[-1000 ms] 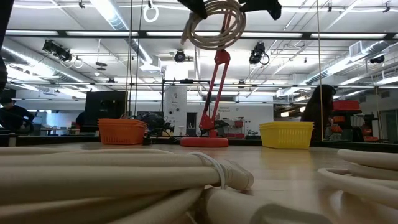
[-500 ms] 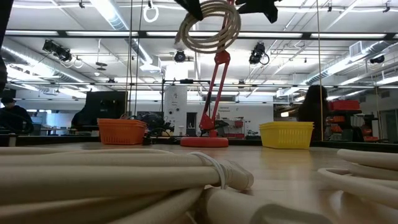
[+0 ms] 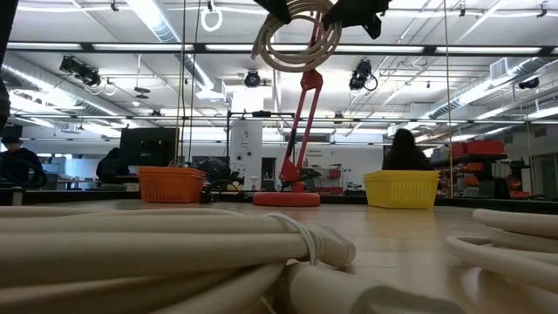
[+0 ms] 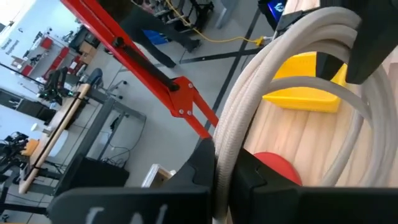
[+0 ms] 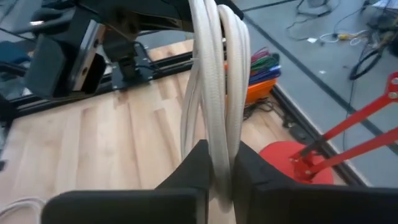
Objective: Pick & Place USB Port
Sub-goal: Put the white HDMI cable into the yellow bin
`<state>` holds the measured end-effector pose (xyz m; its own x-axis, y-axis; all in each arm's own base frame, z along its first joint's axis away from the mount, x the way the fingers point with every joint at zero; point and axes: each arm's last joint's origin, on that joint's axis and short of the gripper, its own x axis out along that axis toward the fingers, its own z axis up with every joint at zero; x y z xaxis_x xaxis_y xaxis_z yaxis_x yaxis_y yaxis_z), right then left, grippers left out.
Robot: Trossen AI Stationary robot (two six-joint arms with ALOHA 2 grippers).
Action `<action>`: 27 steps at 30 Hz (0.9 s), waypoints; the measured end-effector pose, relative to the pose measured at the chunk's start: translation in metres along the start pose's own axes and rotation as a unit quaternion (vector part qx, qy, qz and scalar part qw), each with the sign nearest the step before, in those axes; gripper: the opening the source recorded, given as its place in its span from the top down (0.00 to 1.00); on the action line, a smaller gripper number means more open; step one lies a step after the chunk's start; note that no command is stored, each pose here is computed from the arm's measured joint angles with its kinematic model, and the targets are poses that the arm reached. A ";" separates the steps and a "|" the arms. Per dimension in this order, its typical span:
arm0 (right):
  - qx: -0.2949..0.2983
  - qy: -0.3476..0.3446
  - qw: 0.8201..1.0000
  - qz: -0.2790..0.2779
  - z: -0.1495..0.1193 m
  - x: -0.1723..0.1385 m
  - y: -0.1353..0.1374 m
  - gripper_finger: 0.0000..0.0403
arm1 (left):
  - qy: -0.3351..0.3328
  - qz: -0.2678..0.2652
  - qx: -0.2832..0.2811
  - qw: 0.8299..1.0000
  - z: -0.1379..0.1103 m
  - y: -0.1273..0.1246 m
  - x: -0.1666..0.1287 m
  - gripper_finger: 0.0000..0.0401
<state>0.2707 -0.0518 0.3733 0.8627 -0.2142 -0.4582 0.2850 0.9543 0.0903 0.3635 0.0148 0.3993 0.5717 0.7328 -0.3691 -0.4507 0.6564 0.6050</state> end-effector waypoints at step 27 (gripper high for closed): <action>0.052 0.166 0.962 -0.212 -0.030 -0.028 -0.087 0.94 | 0.030 0.009 -0.004 1.000 -0.007 0.004 0.005 0.86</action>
<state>0.2097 -0.1223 0.3520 0.4846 -0.4844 -0.7284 0.6370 0.7661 -0.0857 0.3594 0.0228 0.3950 0.5213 0.7541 -0.3994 -0.4668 0.6438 0.6062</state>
